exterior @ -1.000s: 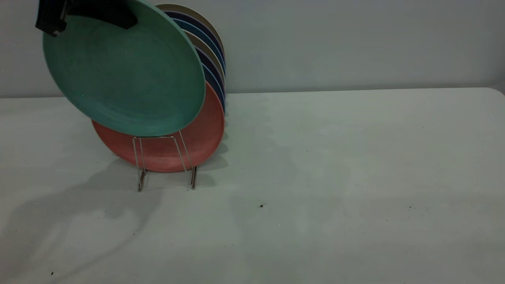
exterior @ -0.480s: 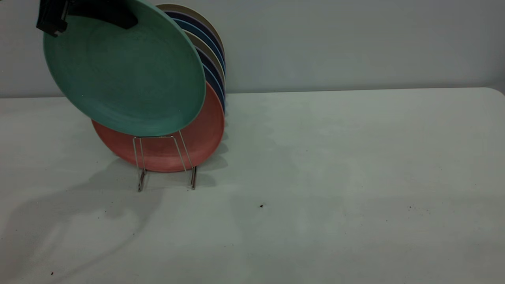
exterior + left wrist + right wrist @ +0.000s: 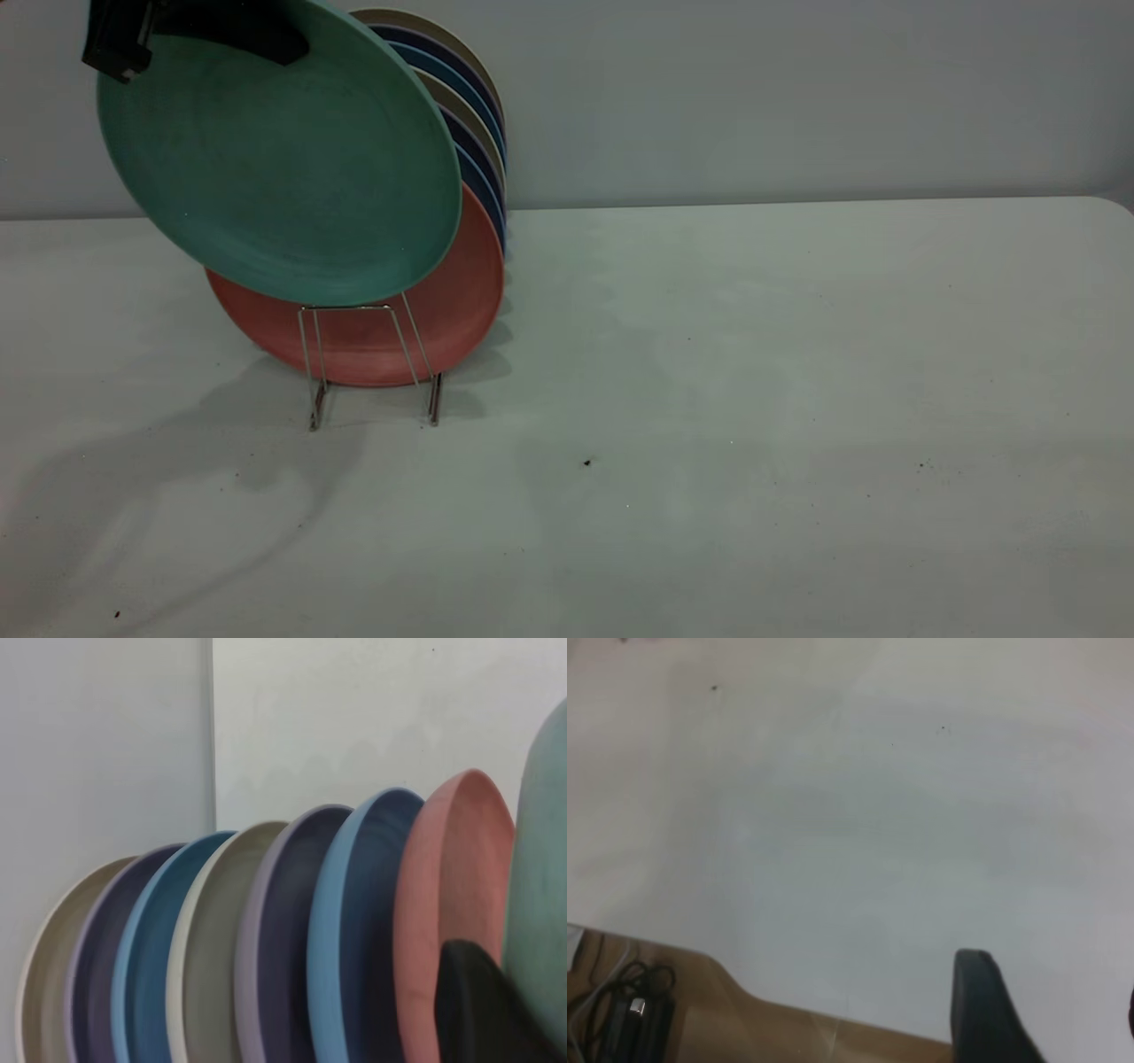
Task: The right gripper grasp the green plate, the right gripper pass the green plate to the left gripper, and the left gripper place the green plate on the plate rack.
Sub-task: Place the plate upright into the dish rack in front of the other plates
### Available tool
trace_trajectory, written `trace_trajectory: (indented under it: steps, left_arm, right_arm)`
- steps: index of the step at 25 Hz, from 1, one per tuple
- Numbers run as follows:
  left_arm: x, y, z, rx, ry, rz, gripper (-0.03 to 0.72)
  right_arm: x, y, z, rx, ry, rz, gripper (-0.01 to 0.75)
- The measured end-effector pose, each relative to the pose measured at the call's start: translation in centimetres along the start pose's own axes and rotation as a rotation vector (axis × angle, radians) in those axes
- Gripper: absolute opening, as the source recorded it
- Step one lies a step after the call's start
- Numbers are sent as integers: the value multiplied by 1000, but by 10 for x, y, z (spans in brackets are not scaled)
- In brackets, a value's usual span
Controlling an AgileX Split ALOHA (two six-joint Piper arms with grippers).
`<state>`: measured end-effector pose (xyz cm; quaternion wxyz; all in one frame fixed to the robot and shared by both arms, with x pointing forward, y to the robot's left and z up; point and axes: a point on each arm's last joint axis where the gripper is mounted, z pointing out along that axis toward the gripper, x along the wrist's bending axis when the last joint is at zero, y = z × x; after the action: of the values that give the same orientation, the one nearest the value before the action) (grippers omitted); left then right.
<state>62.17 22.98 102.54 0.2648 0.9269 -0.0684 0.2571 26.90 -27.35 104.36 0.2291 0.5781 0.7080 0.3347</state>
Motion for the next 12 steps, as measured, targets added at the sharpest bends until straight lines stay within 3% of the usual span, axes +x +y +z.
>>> trace_trajectory:
  steps: [12]
  left_arm:
    - [0, 0, -4, 21, 0, 29, 107]
  right_arm:
    - [0, 0, 0, 1, -5, 1, 410]
